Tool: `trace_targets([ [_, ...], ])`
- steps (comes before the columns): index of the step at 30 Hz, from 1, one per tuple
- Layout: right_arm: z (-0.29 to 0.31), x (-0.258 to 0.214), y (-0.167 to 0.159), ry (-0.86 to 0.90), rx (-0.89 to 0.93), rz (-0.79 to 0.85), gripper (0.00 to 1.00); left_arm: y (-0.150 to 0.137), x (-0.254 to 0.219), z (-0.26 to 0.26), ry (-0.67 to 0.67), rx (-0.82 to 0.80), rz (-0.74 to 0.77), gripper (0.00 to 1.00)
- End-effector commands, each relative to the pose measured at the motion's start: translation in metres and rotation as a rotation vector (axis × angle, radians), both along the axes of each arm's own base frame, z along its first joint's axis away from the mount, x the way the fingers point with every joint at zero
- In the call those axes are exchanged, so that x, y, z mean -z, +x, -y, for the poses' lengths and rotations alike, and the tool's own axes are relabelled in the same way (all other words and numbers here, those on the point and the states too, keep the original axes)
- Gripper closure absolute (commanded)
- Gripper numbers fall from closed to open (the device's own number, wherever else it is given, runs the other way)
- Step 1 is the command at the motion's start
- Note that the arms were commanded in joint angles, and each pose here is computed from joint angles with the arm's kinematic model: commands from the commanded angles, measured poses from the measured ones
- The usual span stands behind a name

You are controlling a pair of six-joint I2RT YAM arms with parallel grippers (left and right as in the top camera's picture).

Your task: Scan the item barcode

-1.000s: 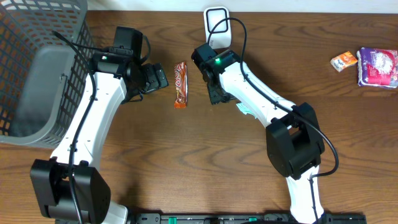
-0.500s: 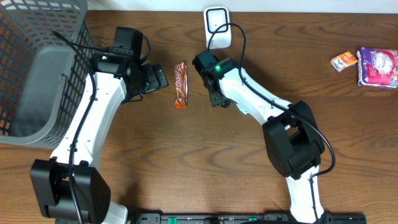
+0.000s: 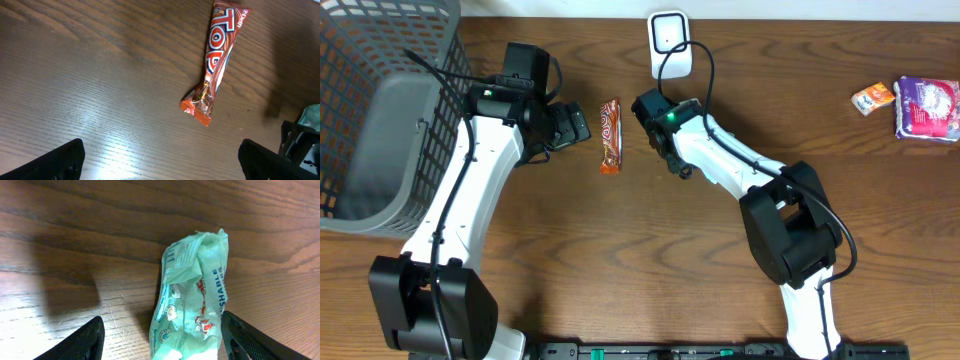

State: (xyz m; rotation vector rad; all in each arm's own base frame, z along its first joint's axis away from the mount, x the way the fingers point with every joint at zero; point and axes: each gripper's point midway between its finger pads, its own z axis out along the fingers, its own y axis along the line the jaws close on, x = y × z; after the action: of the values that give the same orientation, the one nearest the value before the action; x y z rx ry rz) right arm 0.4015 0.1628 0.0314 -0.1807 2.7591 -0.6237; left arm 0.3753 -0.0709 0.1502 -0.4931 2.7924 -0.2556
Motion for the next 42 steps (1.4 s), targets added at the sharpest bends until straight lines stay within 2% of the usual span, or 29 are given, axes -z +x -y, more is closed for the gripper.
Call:
trace_targets([
  [1, 0.011, -0.006, -0.001, -0.054, 0.009, 0.033, 0.30, 0.002, -0.002, -0.002, 0.010, -0.006, 0.008, 0.02],
  [17, 0.027, 0.012, -0.006, -0.101, 0.020, 0.044, 0.32, 0.002, -0.002, -0.002, 0.010, -0.006, 0.008, 0.02],
  [20, 0.029, 0.015, -0.008, -0.105, 0.021, 0.038, 0.39, 0.002, -0.002, -0.002, 0.010, -0.006, 0.007, 0.02],
  [23, 0.030, 0.017, -0.009, -0.092, 0.025, 0.025, 0.58, 0.002, -0.002, -0.002, 0.010, -0.006, 0.008, 0.02],
  [27, 0.025, 0.020, -0.010, -0.049, 0.028, 0.004, 0.67, 0.002, -0.002, -0.002, 0.010, -0.006, 0.007, 0.02],
  [29, 0.018, 0.019, -0.011, -0.009, 0.025, -0.017, 0.75, 0.002, -0.002, -0.002, 0.010, -0.006, 0.008, 0.02],
  [35, -0.012, -0.005, -0.004, 0.181, -0.029, -0.122, 0.89, 0.002, -0.002, -0.002, 0.010, -0.006, 0.007, 0.02],
  [39, -0.041, -0.026, -0.001, 0.375, -0.098, -0.198, 0.91, 0.002, -0.002, -0.002, 0.010, -0.006, 0.007, 0.02],
  [42, -0.063, -0.044, -0.001, 0.594, -0.154, -0.269, 0.92, 0.002, -0.002, -0.002, 0.010, -0.006, 0.008, 0.02],
])
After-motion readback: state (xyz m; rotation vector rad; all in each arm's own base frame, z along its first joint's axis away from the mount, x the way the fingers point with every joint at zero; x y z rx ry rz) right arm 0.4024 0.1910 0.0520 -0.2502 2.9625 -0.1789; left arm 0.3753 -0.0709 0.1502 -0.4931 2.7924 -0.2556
